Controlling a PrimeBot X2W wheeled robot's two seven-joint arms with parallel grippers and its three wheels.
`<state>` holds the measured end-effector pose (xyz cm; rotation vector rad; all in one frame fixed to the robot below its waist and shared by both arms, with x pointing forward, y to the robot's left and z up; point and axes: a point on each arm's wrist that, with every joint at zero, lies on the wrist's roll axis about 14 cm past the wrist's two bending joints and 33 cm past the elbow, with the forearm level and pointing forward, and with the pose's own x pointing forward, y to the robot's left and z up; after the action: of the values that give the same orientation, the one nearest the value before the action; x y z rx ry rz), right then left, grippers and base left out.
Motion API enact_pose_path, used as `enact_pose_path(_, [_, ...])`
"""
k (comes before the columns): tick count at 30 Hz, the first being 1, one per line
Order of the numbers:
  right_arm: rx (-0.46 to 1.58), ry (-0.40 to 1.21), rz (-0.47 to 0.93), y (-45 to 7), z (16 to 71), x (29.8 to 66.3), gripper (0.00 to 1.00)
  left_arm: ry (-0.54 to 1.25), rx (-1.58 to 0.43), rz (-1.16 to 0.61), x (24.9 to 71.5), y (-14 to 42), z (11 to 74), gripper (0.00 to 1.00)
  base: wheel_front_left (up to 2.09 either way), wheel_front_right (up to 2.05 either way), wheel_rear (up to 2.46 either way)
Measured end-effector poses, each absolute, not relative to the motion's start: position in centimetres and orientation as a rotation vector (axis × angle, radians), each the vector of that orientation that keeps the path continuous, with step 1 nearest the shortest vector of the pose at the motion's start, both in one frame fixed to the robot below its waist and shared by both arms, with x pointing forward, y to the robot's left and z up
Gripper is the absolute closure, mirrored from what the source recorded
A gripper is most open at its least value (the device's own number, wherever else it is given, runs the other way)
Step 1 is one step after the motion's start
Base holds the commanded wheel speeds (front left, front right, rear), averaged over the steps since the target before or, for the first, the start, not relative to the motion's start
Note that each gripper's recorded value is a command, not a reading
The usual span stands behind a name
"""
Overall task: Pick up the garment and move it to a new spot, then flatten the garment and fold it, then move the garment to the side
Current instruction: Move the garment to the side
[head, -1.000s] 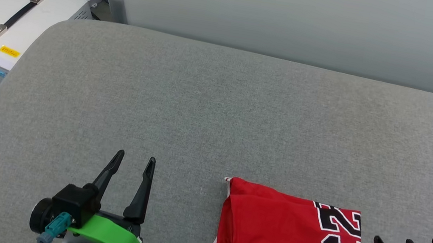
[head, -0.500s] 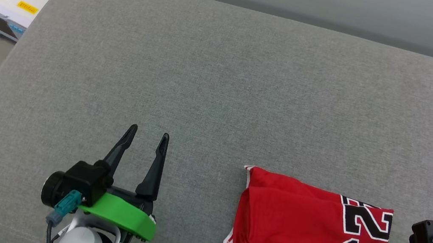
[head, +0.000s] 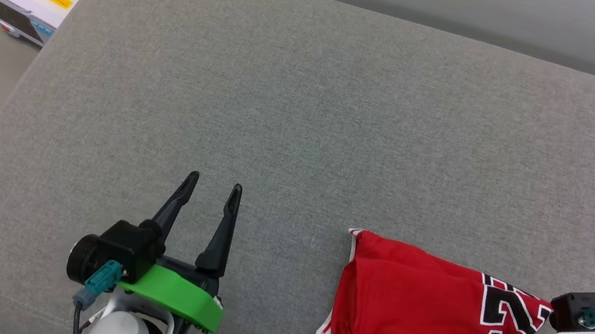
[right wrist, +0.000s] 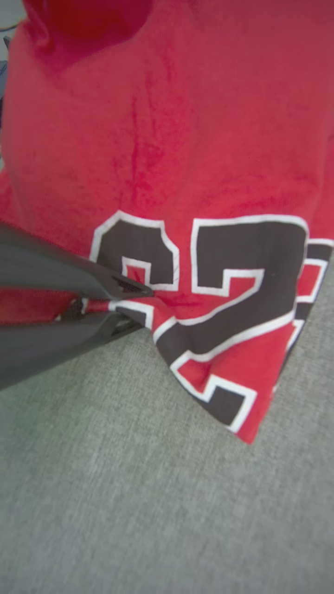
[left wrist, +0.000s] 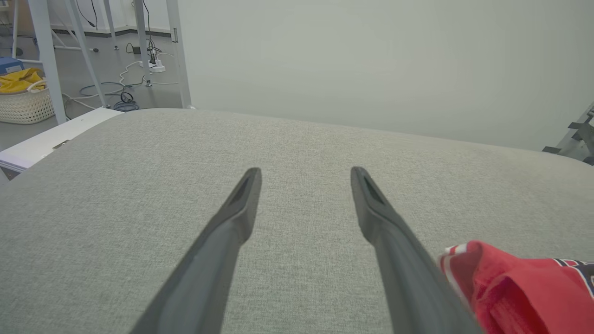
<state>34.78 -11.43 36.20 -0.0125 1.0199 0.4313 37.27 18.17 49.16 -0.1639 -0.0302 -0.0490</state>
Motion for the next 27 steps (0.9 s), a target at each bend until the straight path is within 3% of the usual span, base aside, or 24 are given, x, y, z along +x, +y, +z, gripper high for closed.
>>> enact_pose_path(7, [-0.124,0.889,0.427,-12.7,38.8,35.7,1.00,-0.042,-0.162,-0.127,37.5,16.1,49.6,0.00,0.00,0.00,0.00])
enact_pose_path(14, [-0.318,0.749,0.346,-17.5,43.1,36.8,1.00,-0.069,-0.185,-0.250,38.1,12.2,50.7,0.00,0.00,0.00,0.00])
enact_pose_path(27, [-0.577,0.741,0.053,-32.1,48.8,35.8,1.00,-0.139,-0.215,-0.568,40.3,2.7,53.0,0.00,0.00,0.00,0.00])
